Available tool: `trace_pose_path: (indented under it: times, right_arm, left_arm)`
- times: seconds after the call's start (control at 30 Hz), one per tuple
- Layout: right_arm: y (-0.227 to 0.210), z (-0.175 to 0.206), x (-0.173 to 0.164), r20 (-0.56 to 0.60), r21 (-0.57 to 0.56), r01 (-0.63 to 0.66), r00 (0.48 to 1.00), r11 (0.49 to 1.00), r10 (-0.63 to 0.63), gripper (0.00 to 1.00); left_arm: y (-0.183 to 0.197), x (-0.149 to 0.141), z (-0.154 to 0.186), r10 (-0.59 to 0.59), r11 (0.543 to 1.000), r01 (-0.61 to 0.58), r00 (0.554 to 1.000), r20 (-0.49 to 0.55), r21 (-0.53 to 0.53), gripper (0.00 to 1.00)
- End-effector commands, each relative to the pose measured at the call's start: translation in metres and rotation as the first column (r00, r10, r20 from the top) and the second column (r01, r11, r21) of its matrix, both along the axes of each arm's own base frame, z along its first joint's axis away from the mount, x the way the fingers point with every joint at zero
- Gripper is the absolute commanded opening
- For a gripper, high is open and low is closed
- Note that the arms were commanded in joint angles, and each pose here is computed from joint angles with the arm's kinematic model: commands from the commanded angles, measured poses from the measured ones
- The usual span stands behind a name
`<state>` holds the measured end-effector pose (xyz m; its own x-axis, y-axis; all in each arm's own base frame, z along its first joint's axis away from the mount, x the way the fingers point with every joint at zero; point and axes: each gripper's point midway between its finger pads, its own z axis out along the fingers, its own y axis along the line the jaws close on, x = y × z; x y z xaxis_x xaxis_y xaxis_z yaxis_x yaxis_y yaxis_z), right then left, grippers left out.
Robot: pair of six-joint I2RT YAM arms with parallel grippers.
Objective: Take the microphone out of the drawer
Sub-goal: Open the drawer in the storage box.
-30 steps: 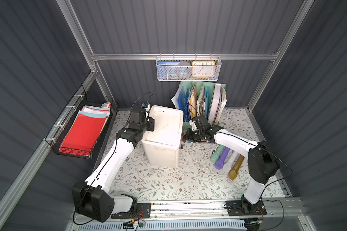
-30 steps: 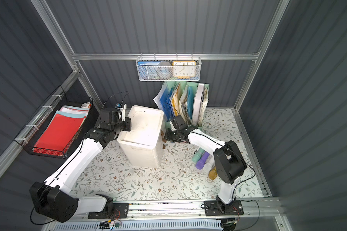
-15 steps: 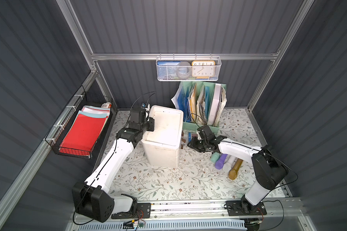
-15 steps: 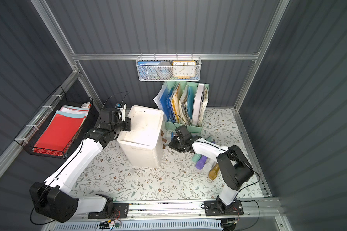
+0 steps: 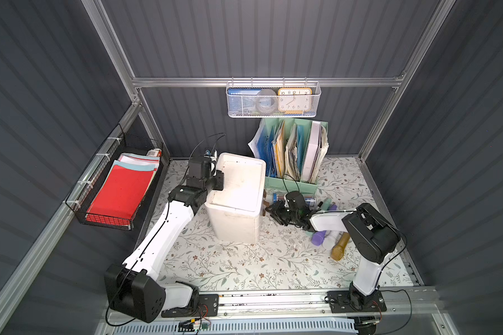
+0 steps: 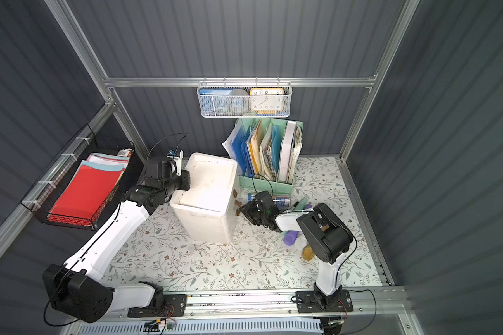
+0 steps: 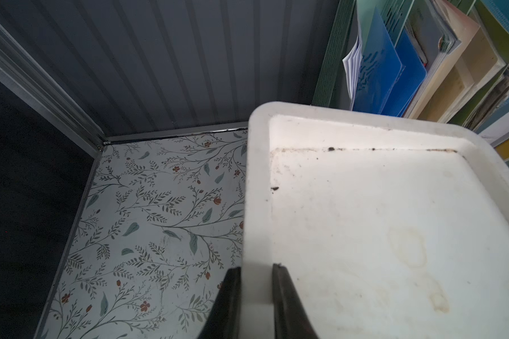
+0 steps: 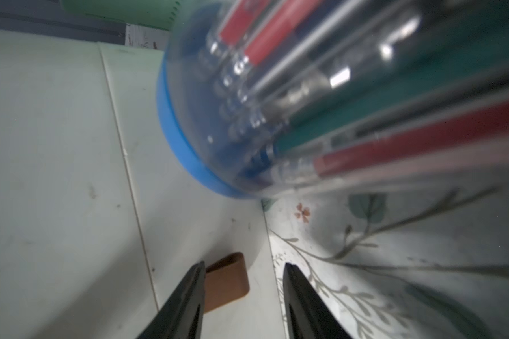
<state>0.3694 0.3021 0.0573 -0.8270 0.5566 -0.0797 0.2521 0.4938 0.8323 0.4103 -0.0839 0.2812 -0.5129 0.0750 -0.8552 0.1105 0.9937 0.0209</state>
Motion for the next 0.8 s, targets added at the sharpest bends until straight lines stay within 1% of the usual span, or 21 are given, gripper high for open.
trace_pose_path:
  times: [0.0,0.07,0.1,0.13,0.3,0.5,0.77]
  right_arm:
    - [0.006,0.011,0.008,0.016,0.107,0.062,0.998,0.992,-0.064,0.5]
    - [0.006,0.011,0.008,0.007,0.13,0.08,0.997,0.988,-0.082,0.5]
    - [0.002,0.008,0.011,0.005,0.13,0.122,0.992,0.984,-0.123,0.51]
    - [0.003,0.007,0.011,0.0,0.141,0.132,0.991,0.981,-0.133,0.51]
    - [0.014,0.002,0.009,-0.039,0.21,0.161,0.987,0.964,-0.156,0.53]
    - [0.024,-0.004,0.004,-0.078,0.253,0.204,0.979,0.946,-0.19,0.54]
    - [0.025,-0.004,0.002,-0.126,0.341,0.279,0.96,0.898,-0.25,0.47]
  left_arm:
    - [-0.003,-0.024,-0.085,-0.025,0.999,0.035,0.961,-0.276,0.029,0.02]
    - [-0.004,-0.024,-0.085,-0.026,0.999,0.035,0.961,-0.277,0.029,0.02]
    - [-0.004,-0.024,-0.085,-0.026,0.999,0.036,0.961,-0.276,0.029,0.02]
    - [-0.004,-0.024,-0.085,-0.027,0.999,0.037,0.961,-0.276,0.03,0.02]
    - [-0.004,-0.024,-0.085,-0.027,0.999,0.037,0.961,-0.276,0.03,0.02]
    - [-0.004,-0.025,-0.084,-0.027,0.999,0.036,0.962,-0.273,0.028,0.02]
    - [-0.003,-0.026,-0.083,-0.027,0.999,0.036,0.962,-0.272,0.028,0.02]
